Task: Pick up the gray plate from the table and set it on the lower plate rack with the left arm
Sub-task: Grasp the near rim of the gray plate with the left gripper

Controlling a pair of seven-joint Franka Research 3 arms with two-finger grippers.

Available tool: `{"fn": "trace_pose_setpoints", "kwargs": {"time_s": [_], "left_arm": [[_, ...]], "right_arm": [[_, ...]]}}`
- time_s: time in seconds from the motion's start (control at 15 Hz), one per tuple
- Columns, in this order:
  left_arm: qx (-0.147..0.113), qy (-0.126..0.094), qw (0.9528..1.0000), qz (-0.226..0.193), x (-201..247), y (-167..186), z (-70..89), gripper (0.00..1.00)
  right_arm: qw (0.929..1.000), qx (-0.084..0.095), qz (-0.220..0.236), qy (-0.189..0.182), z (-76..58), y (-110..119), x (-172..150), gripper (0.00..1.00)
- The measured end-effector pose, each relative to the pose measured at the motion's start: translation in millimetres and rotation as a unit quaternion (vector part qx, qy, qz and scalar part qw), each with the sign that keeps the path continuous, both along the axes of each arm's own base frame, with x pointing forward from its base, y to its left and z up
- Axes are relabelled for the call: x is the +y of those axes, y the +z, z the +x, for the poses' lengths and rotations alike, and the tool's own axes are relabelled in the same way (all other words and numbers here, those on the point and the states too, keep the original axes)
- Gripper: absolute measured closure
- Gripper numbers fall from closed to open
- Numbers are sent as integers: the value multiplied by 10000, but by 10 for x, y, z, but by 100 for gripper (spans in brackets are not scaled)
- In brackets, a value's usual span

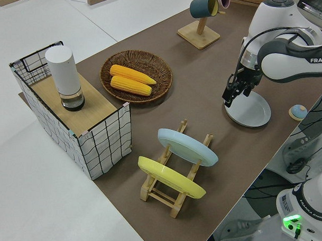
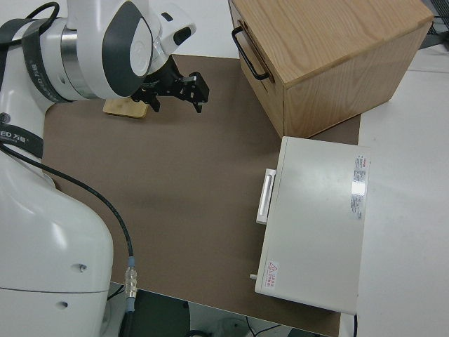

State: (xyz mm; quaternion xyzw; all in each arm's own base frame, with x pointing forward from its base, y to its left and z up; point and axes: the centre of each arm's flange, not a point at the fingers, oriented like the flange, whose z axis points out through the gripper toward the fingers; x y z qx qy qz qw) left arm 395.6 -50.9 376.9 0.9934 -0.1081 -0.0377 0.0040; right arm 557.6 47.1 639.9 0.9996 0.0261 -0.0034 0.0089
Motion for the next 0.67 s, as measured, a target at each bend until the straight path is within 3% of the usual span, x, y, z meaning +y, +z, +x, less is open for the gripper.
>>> {"fn": "trace_pose_setpoints", "kwargs": {"time_s": [0.67], "left_arm": [[-122, -213, 9997, -22, -150, -586, -101, 0]], "right_arm": [[10000, 0, 0, 0, 0, 0, 0, 1]]}}
